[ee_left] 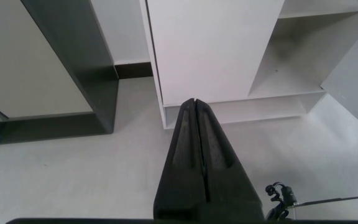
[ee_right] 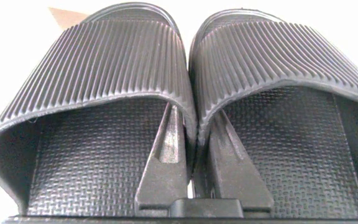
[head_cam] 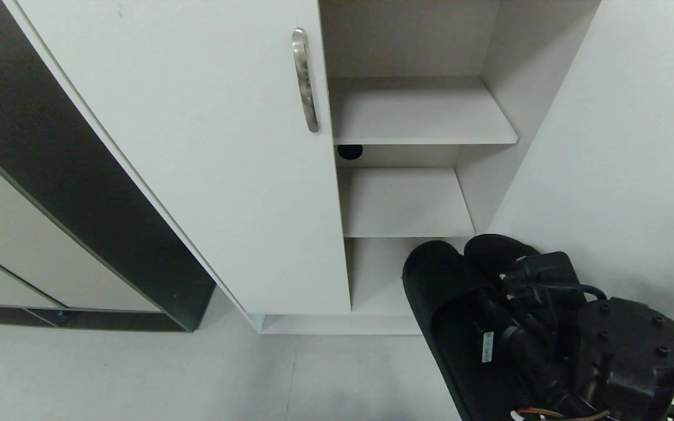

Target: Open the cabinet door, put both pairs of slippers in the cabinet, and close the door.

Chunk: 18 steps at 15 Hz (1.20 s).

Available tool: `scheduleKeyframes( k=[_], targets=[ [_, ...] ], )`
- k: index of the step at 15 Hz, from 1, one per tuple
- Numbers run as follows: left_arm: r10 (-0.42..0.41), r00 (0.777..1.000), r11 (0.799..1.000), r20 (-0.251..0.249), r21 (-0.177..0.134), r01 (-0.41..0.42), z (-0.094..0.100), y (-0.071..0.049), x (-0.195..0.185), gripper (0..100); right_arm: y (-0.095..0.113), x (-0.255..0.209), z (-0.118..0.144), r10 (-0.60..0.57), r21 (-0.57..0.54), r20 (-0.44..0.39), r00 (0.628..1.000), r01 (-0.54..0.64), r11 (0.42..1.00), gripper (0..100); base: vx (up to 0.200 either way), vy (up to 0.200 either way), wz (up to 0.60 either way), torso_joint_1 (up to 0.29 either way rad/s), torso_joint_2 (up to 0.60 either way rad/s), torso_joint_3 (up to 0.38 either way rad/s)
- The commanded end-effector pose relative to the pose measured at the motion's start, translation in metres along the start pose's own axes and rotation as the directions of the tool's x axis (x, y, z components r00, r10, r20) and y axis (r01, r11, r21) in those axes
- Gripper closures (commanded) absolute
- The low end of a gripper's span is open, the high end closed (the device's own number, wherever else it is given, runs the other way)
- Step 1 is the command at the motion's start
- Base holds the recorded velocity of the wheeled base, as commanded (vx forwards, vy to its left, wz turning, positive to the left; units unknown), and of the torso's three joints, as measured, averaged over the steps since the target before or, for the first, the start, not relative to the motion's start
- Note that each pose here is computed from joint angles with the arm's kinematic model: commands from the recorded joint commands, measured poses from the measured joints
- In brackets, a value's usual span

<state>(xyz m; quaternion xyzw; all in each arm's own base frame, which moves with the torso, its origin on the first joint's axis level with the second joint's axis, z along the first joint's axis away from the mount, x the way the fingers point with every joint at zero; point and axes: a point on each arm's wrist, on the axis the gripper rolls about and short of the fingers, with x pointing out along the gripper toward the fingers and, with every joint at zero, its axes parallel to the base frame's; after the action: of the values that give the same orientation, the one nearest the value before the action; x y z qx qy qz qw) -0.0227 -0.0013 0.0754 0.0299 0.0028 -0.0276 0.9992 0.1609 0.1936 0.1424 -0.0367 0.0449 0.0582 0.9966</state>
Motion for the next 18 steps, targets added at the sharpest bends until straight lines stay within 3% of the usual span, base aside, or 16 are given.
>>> scheduleKeyframes(
  k=[1,11,18],
  targets=[
    [0.000,1.000,1.000,-0.002,0.000,0.000,0.000,0.000,0.000,100,-0.007,-0.006,0.002,0.000,0.008,0.008,1.000,0.000,1.000,100,0.000,0.000,0.00,0.000,0.00,0.000],
    [0.000,1.000,1.000,-0.002,0.000,0.000,0.000,0.000,0.000,100,-0.021,-0.015,-0.002,-0.015,0.001,-0.002,1.000,0.015,1.000,100,0.000,0.000,0.00,0.000,0.00,0.000],
    [0.000,1.000,1.000,-0.002,0.000,0.000,0.000,0.000,0.000,100,-0.023,-0.021,0.010,-0.001,0.019,0.020,1.000,0.001,1.000,100,0.000,0.000,0.00,0.000,0.00,0.000]
  ],
)
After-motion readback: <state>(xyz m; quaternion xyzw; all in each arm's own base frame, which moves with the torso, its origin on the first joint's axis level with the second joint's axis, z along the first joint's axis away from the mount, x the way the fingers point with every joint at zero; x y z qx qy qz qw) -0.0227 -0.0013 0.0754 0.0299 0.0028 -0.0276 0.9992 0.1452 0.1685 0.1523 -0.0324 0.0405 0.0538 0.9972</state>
